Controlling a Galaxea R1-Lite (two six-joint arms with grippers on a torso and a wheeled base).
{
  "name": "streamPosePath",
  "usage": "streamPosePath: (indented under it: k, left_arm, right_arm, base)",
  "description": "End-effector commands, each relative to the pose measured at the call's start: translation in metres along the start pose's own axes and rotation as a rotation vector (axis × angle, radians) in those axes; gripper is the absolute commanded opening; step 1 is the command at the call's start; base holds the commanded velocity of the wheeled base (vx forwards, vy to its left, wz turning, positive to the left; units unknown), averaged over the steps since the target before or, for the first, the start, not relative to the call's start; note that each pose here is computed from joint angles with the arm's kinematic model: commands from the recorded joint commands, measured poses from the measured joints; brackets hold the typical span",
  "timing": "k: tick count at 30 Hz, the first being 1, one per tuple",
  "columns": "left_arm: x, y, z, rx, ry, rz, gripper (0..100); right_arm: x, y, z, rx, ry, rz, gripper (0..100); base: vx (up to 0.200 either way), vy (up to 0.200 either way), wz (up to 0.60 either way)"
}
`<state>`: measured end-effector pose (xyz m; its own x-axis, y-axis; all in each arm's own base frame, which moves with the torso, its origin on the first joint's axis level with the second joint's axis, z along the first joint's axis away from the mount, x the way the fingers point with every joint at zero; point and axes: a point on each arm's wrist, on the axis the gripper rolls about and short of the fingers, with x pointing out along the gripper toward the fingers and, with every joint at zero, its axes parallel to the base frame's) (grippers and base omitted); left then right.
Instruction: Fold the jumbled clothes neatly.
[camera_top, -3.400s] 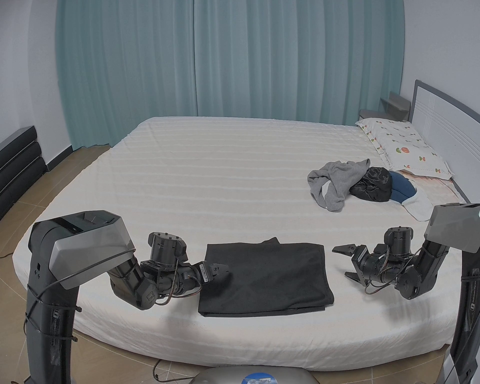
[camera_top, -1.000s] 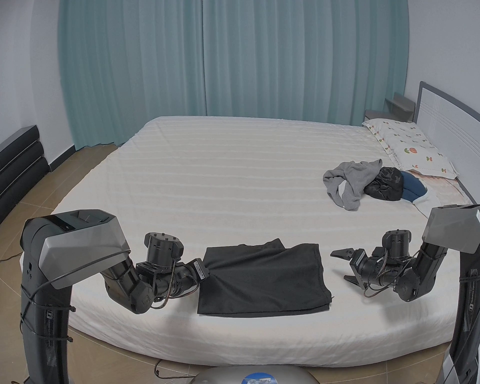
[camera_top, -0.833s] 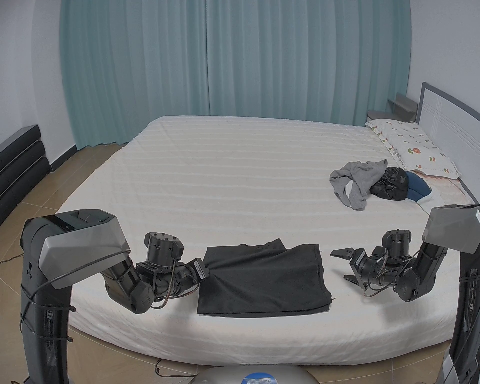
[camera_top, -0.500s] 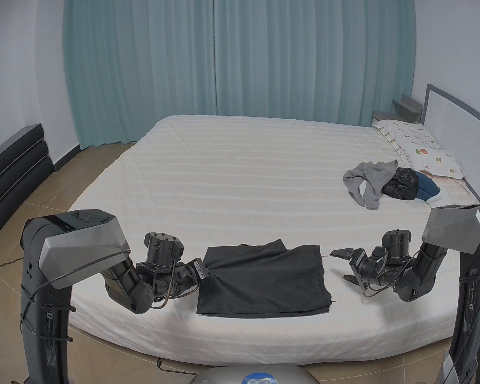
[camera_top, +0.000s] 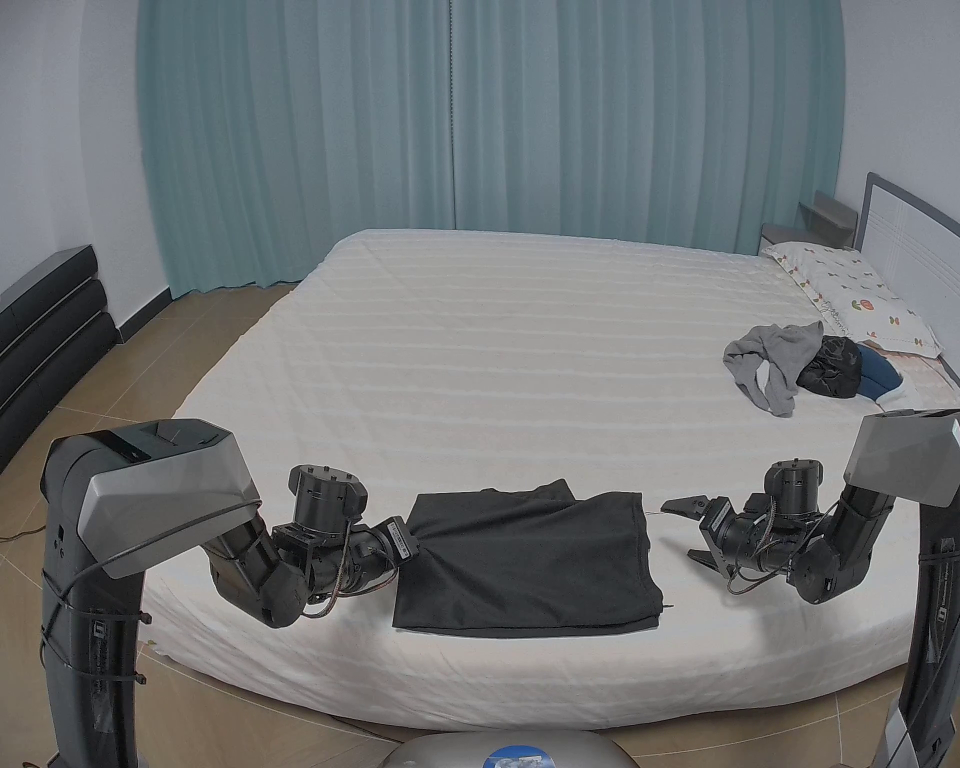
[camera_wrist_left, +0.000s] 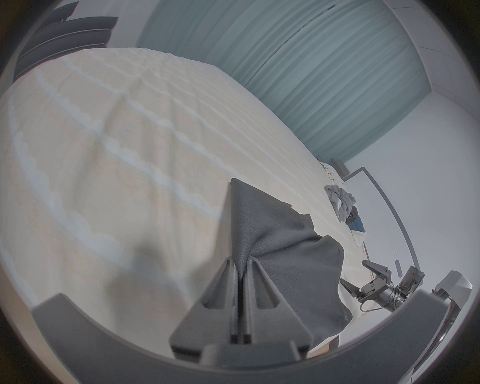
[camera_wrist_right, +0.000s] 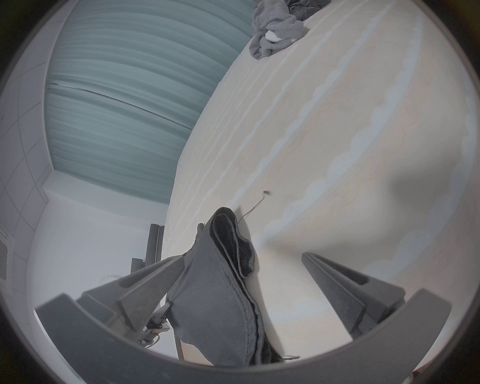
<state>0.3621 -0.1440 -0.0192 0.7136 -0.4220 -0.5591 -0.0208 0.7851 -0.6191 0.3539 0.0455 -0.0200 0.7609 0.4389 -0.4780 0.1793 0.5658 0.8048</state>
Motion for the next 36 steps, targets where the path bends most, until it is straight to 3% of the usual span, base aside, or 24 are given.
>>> streamPosePath:
  k: [1, 27, 28, 36]
  left_arm:
    - [0.0015, -0.0002, 0.0004, 0.0, -0.002, -0.002, 0]
    - [0.0018, 0.0001, 0.0, -0.025, 0.0, -0.002, 0]
    - [0.0017, 0.0004, -0.0003, -0.025, 0.001, -0.001, 100]
    - [0.0004, 0.0008, -0.0011, -0.027, 0.006, -0.001, 100]
  right_arm:
    - [0.0004, -0.0003, -0.0003, 0.0, 0.002, -0.001, 100]
    - [0.0012, 0.0001, -0.0024, -0.003, 0.006, -0.002, 100]
    - [0.0013, 0.0004, -0.0022, -0.004, 0.005, -0.001, 100]
    - [0.0004, -0.0008, -0.0034, -0.009, 0.008, -0.006, 100]
  base:
    - [0.0, 0.2, 0.0]
    - [0.0, 0.008, 0.0]
    - [0.0, 0.0, 0.0]
    - [0.0, 0.0, 0.0]
